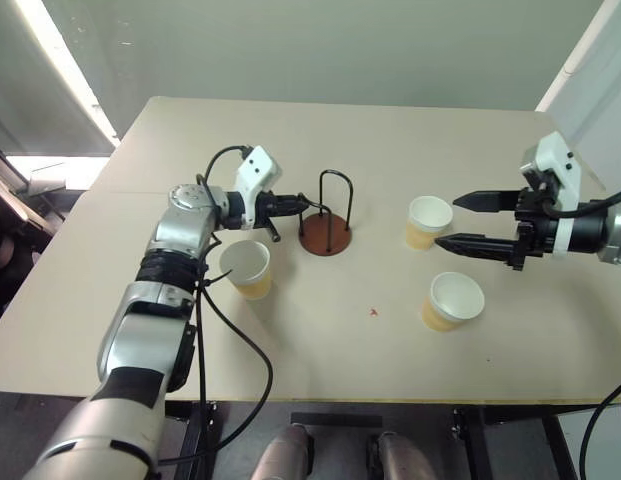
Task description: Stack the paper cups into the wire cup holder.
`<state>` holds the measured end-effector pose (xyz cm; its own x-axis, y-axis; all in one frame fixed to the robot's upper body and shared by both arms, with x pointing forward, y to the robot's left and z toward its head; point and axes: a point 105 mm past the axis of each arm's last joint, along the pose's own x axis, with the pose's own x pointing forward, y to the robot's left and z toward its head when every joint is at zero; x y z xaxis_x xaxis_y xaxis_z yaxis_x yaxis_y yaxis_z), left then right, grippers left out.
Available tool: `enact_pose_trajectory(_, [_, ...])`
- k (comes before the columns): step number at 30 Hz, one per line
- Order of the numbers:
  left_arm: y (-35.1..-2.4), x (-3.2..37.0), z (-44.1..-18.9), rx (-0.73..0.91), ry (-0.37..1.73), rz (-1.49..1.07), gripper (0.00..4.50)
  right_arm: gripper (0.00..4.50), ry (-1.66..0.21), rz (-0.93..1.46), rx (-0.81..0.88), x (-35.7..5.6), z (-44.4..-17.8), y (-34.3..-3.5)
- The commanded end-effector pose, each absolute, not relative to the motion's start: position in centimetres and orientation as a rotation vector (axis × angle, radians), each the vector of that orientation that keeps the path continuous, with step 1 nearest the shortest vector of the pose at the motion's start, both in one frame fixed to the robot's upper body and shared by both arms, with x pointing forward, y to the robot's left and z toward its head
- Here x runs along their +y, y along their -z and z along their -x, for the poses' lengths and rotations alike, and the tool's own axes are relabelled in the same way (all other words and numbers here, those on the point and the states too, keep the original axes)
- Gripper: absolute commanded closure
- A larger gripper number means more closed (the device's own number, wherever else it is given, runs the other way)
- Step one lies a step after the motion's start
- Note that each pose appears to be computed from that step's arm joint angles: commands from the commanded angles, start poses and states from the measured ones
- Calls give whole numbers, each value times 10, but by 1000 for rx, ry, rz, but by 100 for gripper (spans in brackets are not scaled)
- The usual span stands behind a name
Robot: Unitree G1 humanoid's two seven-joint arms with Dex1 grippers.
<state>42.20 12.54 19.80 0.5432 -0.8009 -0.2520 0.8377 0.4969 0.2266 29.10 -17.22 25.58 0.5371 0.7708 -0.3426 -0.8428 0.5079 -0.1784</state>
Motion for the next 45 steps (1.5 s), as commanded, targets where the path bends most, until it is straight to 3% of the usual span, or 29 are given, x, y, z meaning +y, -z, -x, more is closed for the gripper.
enact_pose_trajectory(1, [-224, 111, -418, 28, 1055, -329, 448, 0, -950, 384, 168, -178, -287, -272])
enact_pose_trajectory(9, [-224, 75, -383, 46, 1339, -345, 448, 0, -935, 394, 182, -185, -278, -277])
enact_pose_trajectory(19, [-189, 82, -337, 236, 1623, -575, 448, 0, -935, 445, 289, -204, -250, -280])
enact_pose_trajectory(34, [-179, 51, -361, 110, 1506, -595, 448, 0, -952, 440, 264, -192, -247, -278])
enact_pose_trajectory(37, [-180, 52, -358, 111, 1515, -598, 367, 0, -960, 440, 262, -191, -247, -278])
enact_pose_trajectory(44, [-202, 75, -344, 122, 1543, -529, 129, 0, -991, 441, 270, -188, -252, -275])
enact_pose_trajectory(45, [-204, 78, -342, 124, 1543, -531, 129, 0, -995, 443, 269, -188, -253, -275])
